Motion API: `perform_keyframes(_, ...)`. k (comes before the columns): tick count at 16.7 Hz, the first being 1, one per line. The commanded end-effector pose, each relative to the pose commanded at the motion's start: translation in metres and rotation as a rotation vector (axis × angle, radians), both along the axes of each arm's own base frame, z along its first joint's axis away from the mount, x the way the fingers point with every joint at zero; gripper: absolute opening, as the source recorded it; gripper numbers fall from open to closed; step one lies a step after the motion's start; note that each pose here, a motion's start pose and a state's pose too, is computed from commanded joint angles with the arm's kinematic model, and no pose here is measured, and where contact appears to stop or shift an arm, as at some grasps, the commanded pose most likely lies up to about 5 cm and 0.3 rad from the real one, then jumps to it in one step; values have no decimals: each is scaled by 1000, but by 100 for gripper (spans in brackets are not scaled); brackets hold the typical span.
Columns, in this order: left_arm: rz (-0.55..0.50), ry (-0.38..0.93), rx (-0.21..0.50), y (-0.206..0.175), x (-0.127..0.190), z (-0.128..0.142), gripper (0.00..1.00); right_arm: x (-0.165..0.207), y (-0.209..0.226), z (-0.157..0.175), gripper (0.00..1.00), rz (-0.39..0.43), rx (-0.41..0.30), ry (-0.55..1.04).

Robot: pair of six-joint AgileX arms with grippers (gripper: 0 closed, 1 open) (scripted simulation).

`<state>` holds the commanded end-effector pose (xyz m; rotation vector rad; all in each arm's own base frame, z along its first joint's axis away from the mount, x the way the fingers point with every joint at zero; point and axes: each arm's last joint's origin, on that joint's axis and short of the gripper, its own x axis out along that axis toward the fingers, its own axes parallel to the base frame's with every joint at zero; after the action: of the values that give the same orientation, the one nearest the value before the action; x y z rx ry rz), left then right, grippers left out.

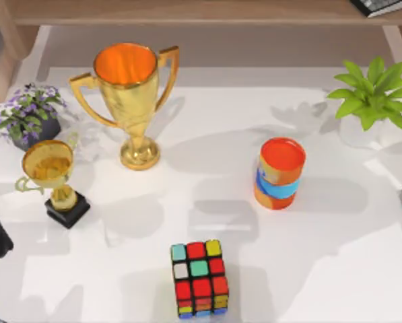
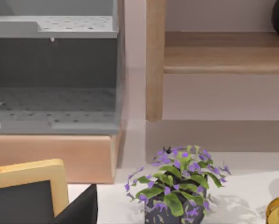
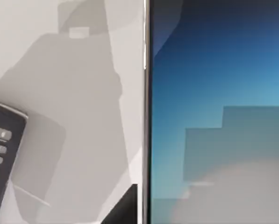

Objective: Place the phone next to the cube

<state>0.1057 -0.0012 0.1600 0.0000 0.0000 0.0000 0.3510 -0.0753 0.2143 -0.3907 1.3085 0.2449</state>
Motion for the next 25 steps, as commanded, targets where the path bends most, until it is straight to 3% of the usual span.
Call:
perform_keyframes(7, 0, 0, 0, 0, 0, 0, 100, -19, 108, 35, 0, -103, 118, -75)
perform_keyframes(14, 0, 0, 0, 0, 0, 0, 100, -70, 205, 30, 0, -226, 216, 27)
perform_keyframes(18, 0, 0, 0, 0, 0, 0, 100, -102, 243, 14, 0, -304, 204, 116)
perform_keyframes(25, 0, 0, 0, 0, 0, 0, 100, -134, 271, -20, 0, -420, 105, 218)
